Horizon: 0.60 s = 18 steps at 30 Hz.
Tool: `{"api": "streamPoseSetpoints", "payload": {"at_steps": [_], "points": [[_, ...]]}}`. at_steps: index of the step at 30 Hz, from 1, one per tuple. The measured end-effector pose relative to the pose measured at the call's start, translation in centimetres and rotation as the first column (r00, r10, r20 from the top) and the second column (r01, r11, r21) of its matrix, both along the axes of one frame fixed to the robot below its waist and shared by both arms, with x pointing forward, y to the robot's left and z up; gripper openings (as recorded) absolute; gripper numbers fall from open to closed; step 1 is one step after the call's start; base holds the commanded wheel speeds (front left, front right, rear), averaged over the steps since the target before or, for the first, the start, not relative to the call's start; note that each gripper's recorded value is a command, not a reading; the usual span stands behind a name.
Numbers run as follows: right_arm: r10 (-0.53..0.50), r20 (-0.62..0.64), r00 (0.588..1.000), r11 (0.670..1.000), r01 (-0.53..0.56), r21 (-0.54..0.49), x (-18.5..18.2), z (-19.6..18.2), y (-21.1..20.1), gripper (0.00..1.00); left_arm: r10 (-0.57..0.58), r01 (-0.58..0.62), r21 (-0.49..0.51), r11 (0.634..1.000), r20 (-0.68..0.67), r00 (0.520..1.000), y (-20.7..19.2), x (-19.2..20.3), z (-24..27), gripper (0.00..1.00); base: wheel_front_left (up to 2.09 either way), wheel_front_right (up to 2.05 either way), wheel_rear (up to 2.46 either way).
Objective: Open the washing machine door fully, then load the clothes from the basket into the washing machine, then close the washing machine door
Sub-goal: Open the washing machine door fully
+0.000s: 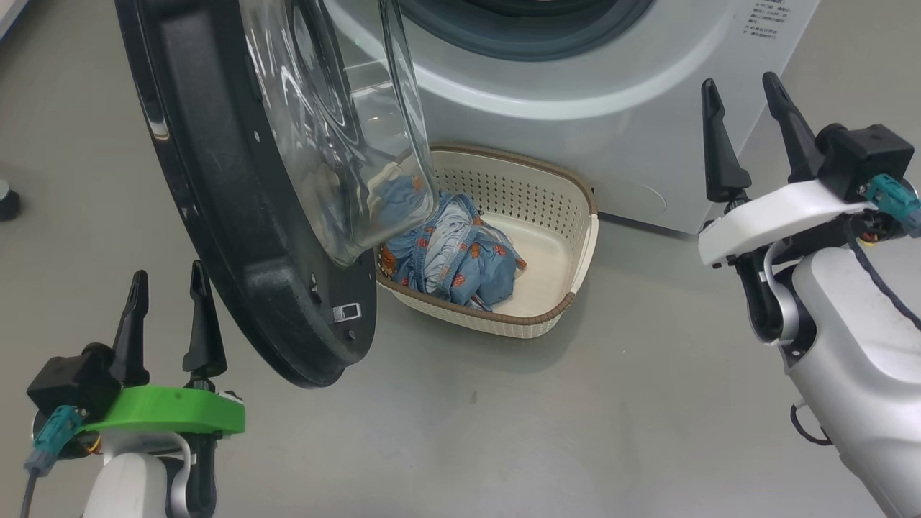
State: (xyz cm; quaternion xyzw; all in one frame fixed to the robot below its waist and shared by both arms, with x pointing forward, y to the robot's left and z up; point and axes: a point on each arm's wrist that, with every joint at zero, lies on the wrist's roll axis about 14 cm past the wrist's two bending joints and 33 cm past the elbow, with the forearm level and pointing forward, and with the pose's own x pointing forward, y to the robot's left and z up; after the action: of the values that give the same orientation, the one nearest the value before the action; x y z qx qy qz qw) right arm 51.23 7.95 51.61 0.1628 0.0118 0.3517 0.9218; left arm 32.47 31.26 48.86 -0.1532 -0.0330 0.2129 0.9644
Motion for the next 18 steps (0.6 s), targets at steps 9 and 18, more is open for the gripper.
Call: {"api": "streamPoseSetpoints", "payload": {"at_steps": [9, 18], "points": [[-0.013, -0.003, 1.000, 0.999, 0.013, -0.043, -2.3, -2.1, -1.0, 1.00, -0.006, 0.006, -0.001, 1.000, 0.003, 1.000, -0.2, 0.2, 0.0, 1.00, 0.00, 0.00, 0.00], [-0.034, -0.071, 0.997, 0.997, 0.029, -0.072, -4.9, -5.0, -2.1, 1.00, -0.001, 0.001, -0.001, 1.000, 0.005, 1.000, 0.0, 0.0, 0.1, 1.00, 0.00, 0.00, 0.00]]}}
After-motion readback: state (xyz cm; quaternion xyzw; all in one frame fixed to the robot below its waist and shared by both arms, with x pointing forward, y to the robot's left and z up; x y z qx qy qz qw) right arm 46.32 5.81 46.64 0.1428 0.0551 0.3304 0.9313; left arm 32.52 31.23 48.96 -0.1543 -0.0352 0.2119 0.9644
